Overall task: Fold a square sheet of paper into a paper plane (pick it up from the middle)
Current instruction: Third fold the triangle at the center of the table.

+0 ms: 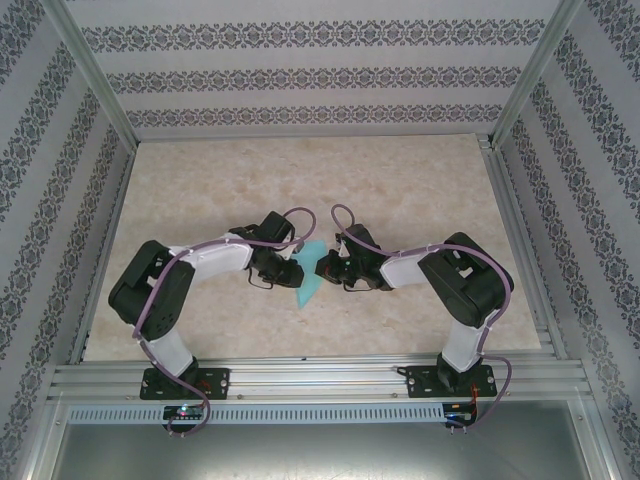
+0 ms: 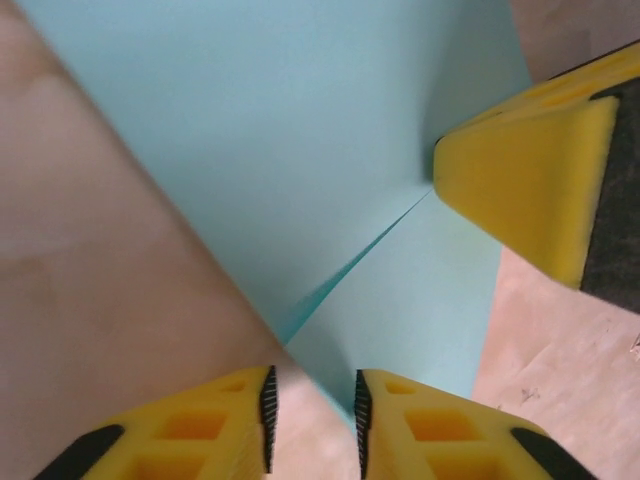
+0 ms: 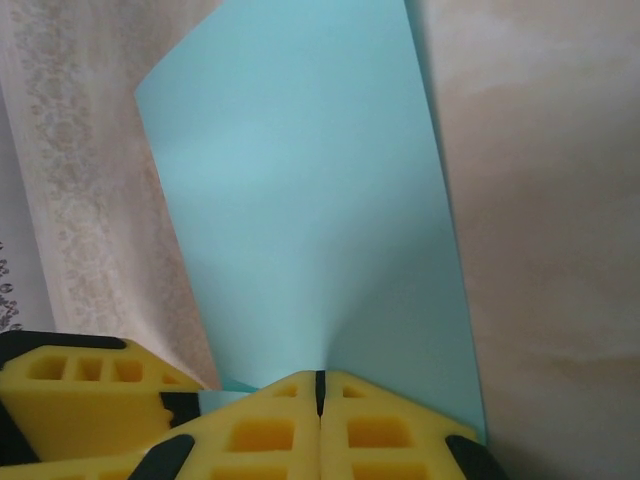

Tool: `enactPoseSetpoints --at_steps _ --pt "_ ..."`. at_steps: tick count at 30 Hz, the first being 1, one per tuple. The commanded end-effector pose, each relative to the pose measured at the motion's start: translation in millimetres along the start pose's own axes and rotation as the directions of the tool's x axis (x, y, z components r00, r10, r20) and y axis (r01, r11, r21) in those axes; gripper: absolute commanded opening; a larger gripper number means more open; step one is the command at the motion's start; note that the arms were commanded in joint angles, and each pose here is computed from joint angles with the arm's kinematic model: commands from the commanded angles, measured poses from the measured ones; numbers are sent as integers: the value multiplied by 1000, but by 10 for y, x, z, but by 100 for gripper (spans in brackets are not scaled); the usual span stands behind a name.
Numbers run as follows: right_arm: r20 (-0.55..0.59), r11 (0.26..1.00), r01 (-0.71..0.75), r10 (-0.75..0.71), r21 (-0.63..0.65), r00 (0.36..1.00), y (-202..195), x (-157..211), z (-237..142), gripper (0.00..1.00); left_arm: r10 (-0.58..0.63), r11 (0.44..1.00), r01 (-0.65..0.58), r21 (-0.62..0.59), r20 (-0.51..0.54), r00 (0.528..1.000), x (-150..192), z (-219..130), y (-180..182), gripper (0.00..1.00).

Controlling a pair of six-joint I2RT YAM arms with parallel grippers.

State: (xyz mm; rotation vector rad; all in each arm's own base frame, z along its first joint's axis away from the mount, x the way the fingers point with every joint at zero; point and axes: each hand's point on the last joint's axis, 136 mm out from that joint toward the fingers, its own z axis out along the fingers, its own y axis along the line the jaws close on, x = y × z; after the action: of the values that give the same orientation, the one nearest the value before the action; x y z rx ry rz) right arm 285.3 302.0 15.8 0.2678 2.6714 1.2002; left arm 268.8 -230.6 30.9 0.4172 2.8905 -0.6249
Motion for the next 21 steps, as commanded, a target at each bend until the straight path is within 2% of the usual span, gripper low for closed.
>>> enactPoseSetpoints --at_steps 1,3,5,9,16,21 --pt "-14 990 -34 36 137 999 -357 124 33 5 -23 998 26 -55 61 998 -19 -283 1 33" --pt "-13 989 -39 41 140 999 -368 128 38 5 -41 999 44 -25 110 993 -62 -433 -82 34" --pt "-12 989 -38 40 143 999 -370 130 39 5 -45 997 37 61 139 989 -68 -531 -257 32" --pt "-9 988 -39 41 149 999 -385 126 36 5 -27 967 3 254 90 996 52 -533 -694 23" --pt "-13 988 -37 40 153 999 -392 133 38 5 -38 934 37 355 -6 999 138 -208 -916 21" --pt "-14 987 -37 40 157 999 -403 140 37 5 -83 952 97 291 -61 995 187 51 -753 16"
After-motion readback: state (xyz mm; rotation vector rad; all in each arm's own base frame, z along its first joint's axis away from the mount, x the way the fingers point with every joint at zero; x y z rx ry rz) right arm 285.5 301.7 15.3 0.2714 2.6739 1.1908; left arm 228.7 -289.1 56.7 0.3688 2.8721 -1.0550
